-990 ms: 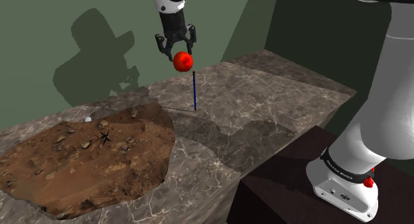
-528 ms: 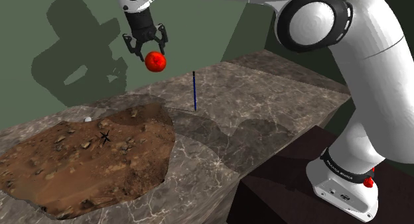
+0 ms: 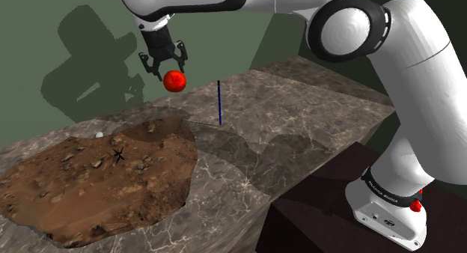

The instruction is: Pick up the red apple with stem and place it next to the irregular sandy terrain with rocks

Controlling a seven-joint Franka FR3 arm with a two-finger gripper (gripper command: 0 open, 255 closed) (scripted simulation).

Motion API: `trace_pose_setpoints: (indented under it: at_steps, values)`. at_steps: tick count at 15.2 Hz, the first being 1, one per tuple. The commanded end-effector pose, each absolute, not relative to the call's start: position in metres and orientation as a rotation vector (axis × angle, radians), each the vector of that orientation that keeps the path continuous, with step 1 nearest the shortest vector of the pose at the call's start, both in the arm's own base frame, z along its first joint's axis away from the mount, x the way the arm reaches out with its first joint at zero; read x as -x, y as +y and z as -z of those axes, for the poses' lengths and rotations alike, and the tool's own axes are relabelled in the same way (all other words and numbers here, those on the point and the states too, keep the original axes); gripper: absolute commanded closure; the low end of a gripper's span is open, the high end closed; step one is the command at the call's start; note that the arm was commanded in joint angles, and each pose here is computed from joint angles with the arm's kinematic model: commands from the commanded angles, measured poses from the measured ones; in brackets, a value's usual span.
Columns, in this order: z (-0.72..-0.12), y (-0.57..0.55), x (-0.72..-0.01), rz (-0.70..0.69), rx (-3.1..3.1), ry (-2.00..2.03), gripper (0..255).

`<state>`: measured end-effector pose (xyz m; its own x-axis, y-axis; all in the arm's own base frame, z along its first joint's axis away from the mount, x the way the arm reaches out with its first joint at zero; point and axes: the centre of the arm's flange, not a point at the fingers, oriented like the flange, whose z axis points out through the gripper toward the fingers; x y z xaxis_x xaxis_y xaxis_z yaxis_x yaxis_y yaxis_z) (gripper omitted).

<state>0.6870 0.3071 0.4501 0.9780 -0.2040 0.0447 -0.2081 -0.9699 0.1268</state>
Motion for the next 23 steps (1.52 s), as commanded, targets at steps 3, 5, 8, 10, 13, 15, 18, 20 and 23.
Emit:
trace_pose_setpoints:
  at_steps: [3, 5, 8, 10, 13, 15, 18, 20, 23]
  values:
    - [-0.428, 0.308, -0.687, -0.048, -2.994, -0.313, 255]
    - [-0.418, 0.308, -0.687, -0.048, -2.994, -0.313, 255]
    - [-0.402, 0.308, -0.687, -0.048, -2.994, -0.313, 255]
    - [-0.391, 0.308, -0.687, -0.048, -2.994, -0.313, 255]
    - [-0.375, 0.308, -0.687, -0.048, -2.994, -0.313, 255]
    - [-0.365, 0.308, -0.687, -0.048, -2.994, -0.313, 255]
    - [-0.353, 0.308, -0.687, -0.048, -2.994, -0.313, 255]
    - [-0.353, 0.308, -0.687, -0.048, -2.994, -0.313, 255]
    - [-0.353, 0.308, -0.687, -0.048, -2.994, -0.313, 255]
